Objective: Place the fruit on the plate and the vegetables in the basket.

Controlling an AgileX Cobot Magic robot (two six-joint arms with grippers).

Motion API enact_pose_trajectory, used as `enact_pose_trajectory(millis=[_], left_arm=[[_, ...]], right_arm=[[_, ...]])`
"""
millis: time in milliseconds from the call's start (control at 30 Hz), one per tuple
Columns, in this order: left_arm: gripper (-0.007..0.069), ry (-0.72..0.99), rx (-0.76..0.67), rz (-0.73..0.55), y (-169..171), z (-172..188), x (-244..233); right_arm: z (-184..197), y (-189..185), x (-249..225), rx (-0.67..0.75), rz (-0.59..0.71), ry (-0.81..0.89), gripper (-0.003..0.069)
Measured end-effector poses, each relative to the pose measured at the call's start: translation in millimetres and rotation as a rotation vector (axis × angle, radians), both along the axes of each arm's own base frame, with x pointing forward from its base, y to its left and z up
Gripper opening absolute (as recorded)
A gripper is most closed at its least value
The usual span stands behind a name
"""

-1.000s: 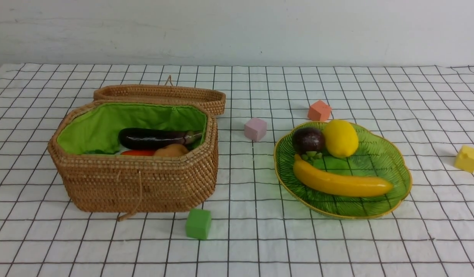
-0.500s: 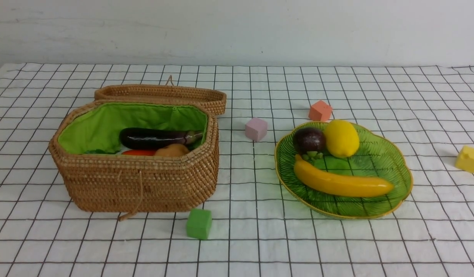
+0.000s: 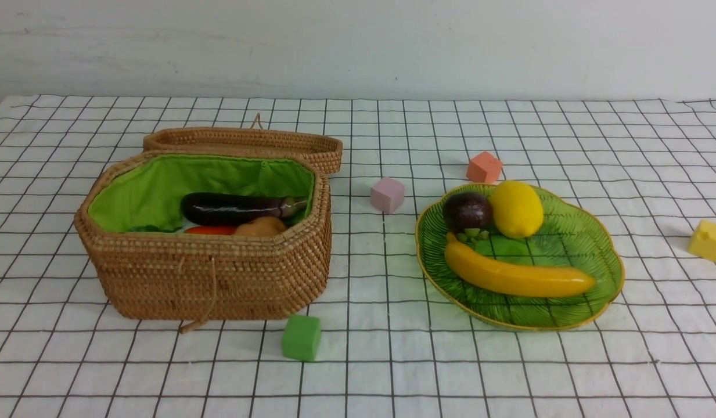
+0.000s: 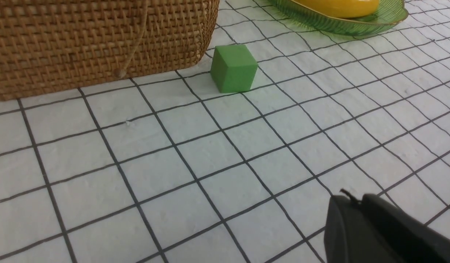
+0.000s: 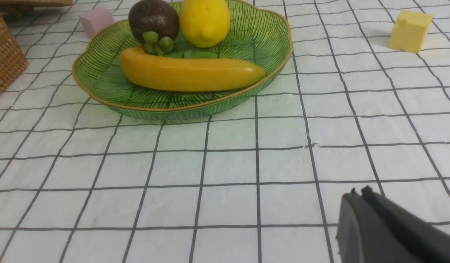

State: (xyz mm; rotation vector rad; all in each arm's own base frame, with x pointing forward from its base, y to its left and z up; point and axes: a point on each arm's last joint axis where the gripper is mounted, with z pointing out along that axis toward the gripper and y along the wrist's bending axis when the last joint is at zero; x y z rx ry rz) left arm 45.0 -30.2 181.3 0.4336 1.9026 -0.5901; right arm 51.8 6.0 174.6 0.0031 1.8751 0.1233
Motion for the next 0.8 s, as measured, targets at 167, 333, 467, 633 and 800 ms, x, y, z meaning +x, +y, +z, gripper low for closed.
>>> enact_pose_trajectory(millis=[167, 333, 467, 633, 800], left_arm=[[0.0039, 0.000, 0.000, 0.000, 0.0, 0.0, 0.0], [0.0039, 0.000, 0.000, 0.000, 0.0, 0.0, 0.0], [0.0039, 0.000, 0.000, 0.000, 0.0, 0.0, 0.0], [0.0039, -0.052, 0.018, 0.005, 0.6, 2.6, 1.6], [0.0007, -0.119, -0.107, 0.179, 5.6, 11.3, 5.9]], right_arm=[[0.2, 0.0, 0.1, 0.001, 0.000, -0.002, -0.0004], [-0.1, 0.0, 0.1, 0.001, 0.000, -0.001, -0.0001], [-0.1, 0.1, 0.1, 0.004, 0.000, -0.001, 0.0002], [-0.1, 0.1, 0.1, 0.004, 0.000, -0.001, 0.0003], [-0.1, 0.1, 0.1, 0.004, 0.000, -0.001, 0.0009]])
